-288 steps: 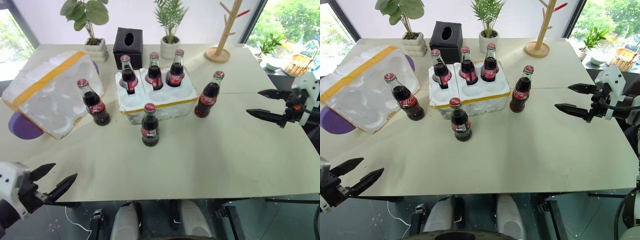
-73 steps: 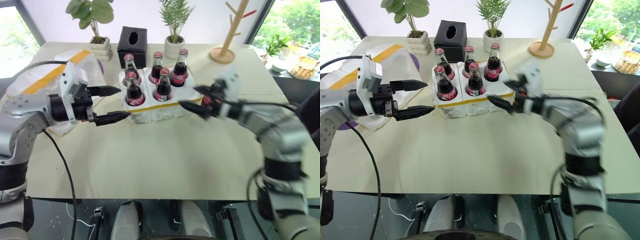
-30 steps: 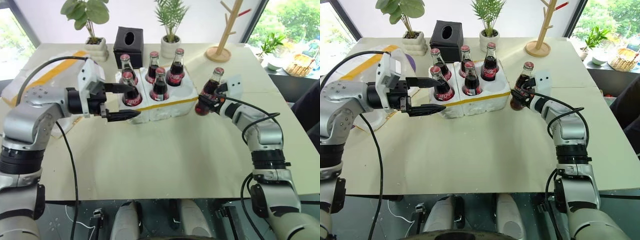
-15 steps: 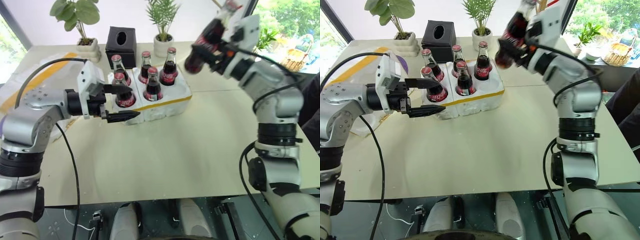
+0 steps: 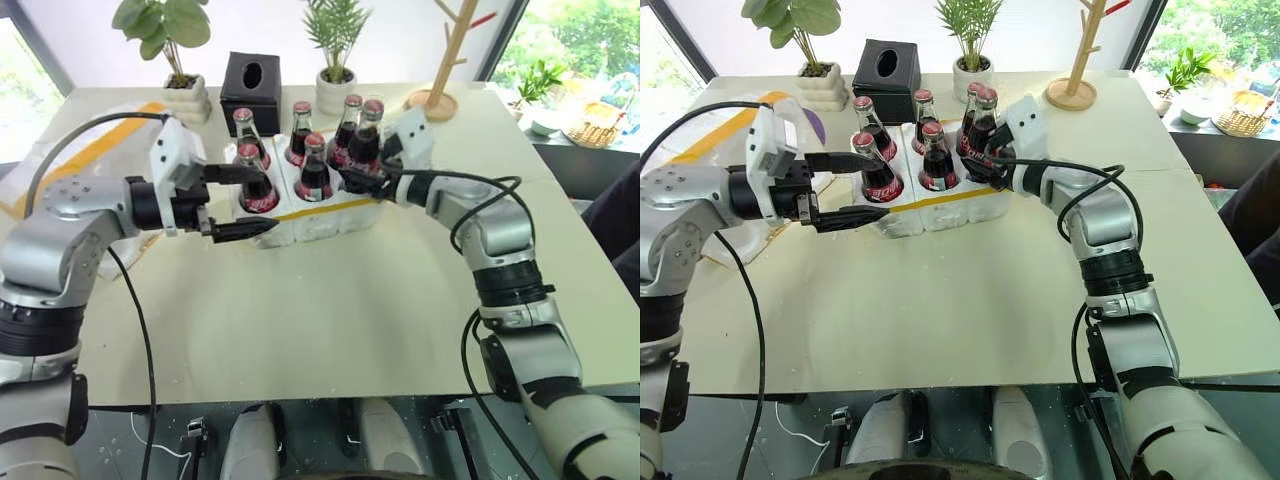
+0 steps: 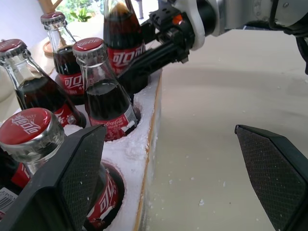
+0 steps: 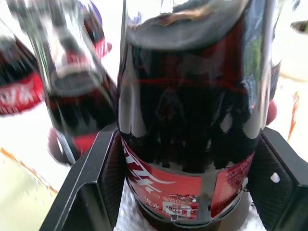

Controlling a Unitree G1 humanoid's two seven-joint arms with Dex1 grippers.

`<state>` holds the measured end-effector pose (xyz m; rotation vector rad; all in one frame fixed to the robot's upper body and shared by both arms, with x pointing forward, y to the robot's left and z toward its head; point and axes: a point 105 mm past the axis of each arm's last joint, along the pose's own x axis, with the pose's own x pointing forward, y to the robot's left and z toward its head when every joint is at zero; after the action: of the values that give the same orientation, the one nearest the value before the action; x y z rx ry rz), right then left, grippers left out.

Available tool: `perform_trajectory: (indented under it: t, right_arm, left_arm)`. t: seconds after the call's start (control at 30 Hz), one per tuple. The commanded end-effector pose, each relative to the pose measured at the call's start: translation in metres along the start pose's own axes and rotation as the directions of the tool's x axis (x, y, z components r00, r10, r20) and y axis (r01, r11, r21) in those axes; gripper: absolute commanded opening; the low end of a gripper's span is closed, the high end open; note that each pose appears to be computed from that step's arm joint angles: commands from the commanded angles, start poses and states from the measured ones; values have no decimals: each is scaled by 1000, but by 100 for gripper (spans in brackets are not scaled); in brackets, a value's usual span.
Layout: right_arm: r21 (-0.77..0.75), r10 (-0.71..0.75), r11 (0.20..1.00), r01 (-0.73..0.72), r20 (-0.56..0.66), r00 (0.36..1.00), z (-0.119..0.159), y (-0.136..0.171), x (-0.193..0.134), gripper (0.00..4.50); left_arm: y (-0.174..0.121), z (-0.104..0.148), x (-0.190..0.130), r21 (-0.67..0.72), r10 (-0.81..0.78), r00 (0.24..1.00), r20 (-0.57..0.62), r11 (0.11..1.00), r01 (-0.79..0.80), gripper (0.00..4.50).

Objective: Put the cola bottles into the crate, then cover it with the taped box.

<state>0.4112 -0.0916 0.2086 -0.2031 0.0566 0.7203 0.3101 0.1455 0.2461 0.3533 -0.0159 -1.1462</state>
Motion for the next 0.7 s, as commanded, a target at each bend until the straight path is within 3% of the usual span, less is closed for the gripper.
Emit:
perform_trajectory:
  t: [0.03,0.23,0.27,0.33,0.5,0.7]
  right_arm:
    - [-45,-14,999,17,63,998,20,-4,-1,275]
    - [11,-34,999,33,23,999,2,-8,10,275]
    - [18,-40,999,39,23,999,2,-9,11,379]
    - [25,-49,999,48,42,998,8,-11,9,449]
    - [29,-23,999,20,113,993,37,-17,-22,449]
    - [-136,160,981,-137,176,971,87,-5,-93,449]
  left_arm:
    - [1,11,-7,52,26,1000,15,998,-27,450]
    - [2,11,-7,54,29,999,15,998,-30,450]
    - [2,11,-7,55,30,999,15,998,-30,450]
    - [2,13,-8,57,31,999,13,998,-31,450]
    - [1,17,-24,52,62,998,1,997,-62,450]
    - [0,33,-73,62,186,982,-43,981,-184,450]
